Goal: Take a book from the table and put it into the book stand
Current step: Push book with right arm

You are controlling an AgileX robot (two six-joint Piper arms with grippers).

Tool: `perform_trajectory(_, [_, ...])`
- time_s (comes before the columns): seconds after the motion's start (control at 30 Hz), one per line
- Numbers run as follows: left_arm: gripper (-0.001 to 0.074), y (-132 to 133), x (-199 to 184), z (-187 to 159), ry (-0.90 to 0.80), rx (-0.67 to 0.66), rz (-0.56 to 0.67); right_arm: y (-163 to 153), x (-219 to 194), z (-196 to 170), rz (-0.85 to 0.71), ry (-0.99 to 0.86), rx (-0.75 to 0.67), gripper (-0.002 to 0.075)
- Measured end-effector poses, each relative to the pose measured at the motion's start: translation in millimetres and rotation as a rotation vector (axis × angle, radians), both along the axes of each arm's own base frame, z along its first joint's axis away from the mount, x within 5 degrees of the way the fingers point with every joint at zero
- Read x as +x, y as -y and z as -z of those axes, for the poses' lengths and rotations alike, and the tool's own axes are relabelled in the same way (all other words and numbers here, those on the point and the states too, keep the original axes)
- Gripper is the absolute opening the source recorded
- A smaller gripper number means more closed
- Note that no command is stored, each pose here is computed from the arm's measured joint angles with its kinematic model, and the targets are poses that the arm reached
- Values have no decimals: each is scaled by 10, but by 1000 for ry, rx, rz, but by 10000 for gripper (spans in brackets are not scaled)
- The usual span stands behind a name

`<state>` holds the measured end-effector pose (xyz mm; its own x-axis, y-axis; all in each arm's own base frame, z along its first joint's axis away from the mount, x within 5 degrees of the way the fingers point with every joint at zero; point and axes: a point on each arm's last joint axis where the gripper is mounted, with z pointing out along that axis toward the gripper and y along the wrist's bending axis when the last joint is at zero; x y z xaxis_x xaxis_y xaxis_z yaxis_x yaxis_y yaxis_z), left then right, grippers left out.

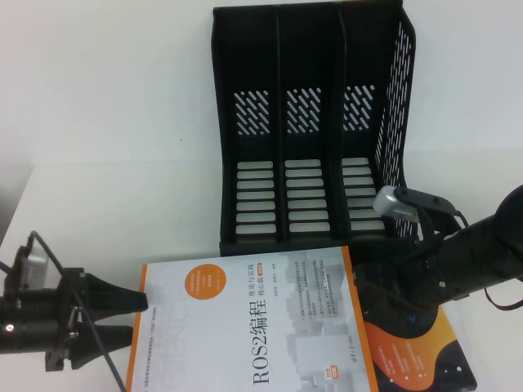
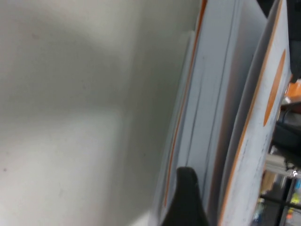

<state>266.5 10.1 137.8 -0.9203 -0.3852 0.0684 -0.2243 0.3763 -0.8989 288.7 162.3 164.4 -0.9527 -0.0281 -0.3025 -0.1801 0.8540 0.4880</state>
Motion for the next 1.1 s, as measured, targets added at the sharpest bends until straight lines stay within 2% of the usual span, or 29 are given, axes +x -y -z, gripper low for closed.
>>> perform_trajectory(0.73, [489, 63, 67, 287, -75, -34, -5, -6, 2, -6, 4, -4, 8, 2])
perform_trajectory(1.1, [489, 67, 42, -59, 31, 13, 8, -7, 0, -6, 1, -5, 8, 2])
